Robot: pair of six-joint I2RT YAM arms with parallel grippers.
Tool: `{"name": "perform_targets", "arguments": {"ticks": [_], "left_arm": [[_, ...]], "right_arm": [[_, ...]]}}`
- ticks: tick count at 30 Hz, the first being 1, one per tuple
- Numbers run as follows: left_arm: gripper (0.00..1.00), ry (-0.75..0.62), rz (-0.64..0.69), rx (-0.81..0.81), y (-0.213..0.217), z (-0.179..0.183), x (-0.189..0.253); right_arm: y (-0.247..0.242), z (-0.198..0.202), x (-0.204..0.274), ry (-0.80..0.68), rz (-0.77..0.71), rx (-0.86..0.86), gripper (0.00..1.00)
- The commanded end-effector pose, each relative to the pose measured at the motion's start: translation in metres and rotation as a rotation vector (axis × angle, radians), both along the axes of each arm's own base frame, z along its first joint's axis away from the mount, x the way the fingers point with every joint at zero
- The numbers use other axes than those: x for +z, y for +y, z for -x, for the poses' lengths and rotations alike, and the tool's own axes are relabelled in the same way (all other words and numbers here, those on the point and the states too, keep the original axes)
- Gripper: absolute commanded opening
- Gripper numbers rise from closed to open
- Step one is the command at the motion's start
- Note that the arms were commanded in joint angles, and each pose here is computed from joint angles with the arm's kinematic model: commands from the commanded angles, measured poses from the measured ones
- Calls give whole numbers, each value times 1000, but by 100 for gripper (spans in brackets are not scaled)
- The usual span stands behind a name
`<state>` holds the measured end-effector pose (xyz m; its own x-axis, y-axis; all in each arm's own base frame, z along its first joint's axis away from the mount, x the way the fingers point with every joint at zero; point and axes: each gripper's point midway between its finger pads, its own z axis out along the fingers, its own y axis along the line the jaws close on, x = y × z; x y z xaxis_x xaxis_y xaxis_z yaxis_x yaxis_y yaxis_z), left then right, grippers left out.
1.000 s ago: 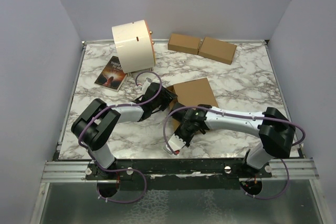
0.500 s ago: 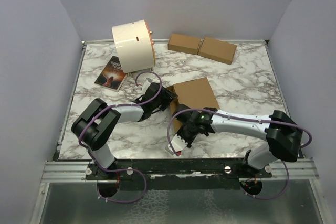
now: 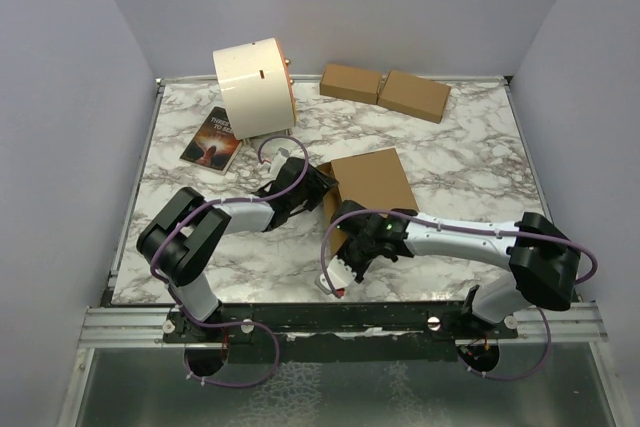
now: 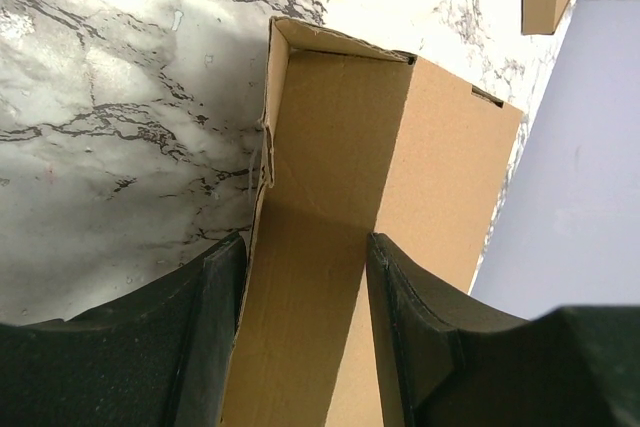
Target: Fold the paper box
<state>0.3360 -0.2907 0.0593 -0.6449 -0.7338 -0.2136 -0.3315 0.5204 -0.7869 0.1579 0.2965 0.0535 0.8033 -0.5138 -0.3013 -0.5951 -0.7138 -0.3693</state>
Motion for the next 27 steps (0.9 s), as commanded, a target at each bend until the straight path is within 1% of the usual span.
{"name": "perform_targets", "arguments": {"ticks": [1, 13, 19, 23, 27], "left_arm": [[51, 145, -95, -32, 11, 27, -44], [51, 146, -94, -34, 11, 28, -45], [51, 145, -94, -34, 10, 27, -45], [51, 145, -91, -34, 9, 26, -44], [51, 137, -87, -35, 8, 25, -41]], "right_arm": [[23, -22, 21, -118, -101, -5, 10], [13, -31, 22, -154, -113, -65, 10], [9, -35, 26, -187, -149, -112, 11], [8, -35, 27, -187, -160, -123, 17], [8, -28, 26, -155, -160, -112, 24]]}}
